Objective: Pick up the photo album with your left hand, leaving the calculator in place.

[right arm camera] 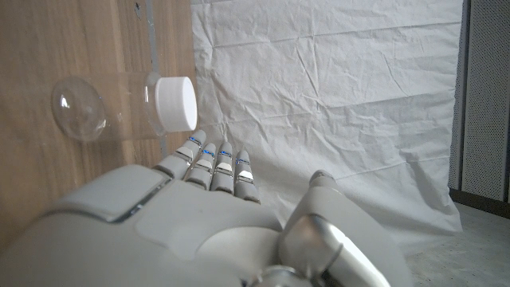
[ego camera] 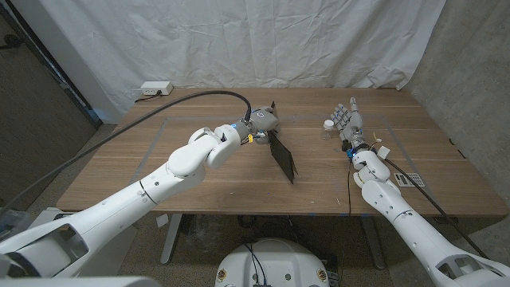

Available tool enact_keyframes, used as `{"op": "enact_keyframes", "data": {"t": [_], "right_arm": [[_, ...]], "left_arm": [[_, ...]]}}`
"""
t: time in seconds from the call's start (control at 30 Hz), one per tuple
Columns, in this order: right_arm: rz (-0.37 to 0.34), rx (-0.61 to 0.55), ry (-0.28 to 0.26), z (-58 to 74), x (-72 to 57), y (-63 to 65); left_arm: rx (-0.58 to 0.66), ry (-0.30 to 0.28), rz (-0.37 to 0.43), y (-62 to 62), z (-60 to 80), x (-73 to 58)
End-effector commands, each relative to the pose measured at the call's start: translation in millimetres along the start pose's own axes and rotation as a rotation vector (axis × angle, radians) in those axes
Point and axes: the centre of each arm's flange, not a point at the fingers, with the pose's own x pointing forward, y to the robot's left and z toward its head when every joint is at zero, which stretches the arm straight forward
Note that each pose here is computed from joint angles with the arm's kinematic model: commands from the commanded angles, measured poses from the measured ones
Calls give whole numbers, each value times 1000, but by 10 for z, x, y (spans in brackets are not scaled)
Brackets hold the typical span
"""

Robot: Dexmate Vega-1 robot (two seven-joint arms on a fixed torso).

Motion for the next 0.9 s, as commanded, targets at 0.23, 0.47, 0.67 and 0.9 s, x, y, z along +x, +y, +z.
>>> {"op": "enact_keyframes", "data": {"t": [0.23,0.47,0.67,0.9], "right_arm": [[3,3,-8,34,-9,-12],[2,3,-13,47,-7,-21],[3,5,-13,44,3,-20],[5,3,-12,42,16,-7]], "left_arm": [[19,15,49,190,1,-42],[21,21,66,251,-11,-58],[18,25,69,250,-29,-62],[22,28,82,301,-35,-82]]}}
